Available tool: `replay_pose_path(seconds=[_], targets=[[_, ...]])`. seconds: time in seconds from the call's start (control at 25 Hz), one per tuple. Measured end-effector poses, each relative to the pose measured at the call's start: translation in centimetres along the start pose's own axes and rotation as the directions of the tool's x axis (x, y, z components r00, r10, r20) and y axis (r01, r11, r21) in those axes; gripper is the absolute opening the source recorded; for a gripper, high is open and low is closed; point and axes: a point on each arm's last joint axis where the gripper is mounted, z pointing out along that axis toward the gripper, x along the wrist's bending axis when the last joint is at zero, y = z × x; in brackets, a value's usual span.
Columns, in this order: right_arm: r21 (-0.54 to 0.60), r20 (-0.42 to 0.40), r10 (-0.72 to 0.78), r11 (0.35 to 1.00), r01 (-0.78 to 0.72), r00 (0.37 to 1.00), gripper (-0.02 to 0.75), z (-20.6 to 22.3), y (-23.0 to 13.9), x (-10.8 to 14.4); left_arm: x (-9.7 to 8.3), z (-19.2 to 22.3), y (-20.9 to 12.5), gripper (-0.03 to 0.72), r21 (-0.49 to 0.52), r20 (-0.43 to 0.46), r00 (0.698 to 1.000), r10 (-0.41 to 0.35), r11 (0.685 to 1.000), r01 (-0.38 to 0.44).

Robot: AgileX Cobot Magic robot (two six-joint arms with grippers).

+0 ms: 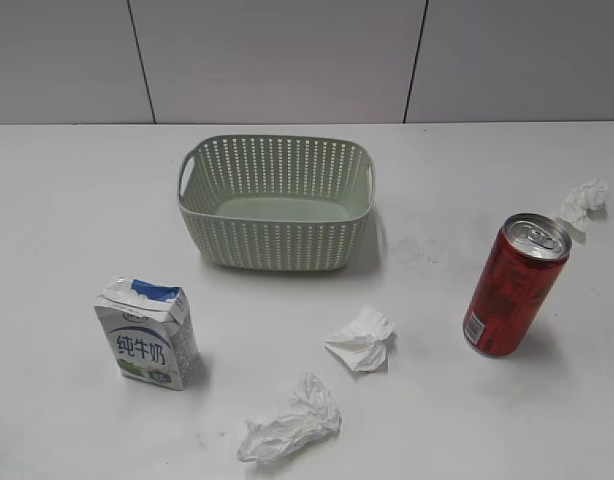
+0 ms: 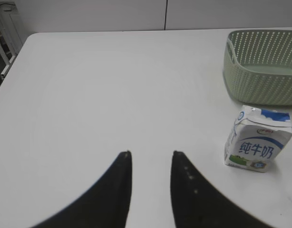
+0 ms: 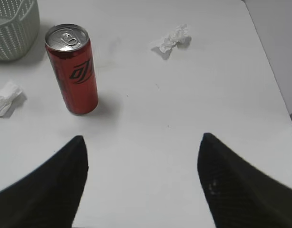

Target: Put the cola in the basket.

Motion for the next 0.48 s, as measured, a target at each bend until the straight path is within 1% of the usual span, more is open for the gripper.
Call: replay_pose_path(seconds=[0.2,0.32,0.48], targets=[[0.022,0.002,-0.031,0.999,0.031,1.0,0.543,0.6,2.2,-0.2,0.0,0.0,0.0,0.228,0.0,0.0,1.0,0.0,1.0,0.0],[0.09,-0.004,-0.027,0.996,0.027,1.0,0.543,1.6,4.2,-0.4,0.0,0.0,0.0,0.228,0.0,0.0,1.0,0.0,1.0,0.0],[0.215,-0.015,-0.017,0.976,0.02,1.0,0.543,3.8,7.6,-0.8,0.0,0.0,0.0,0.228,0.0,0.0,1.0,0.0,1.0,0.0]])
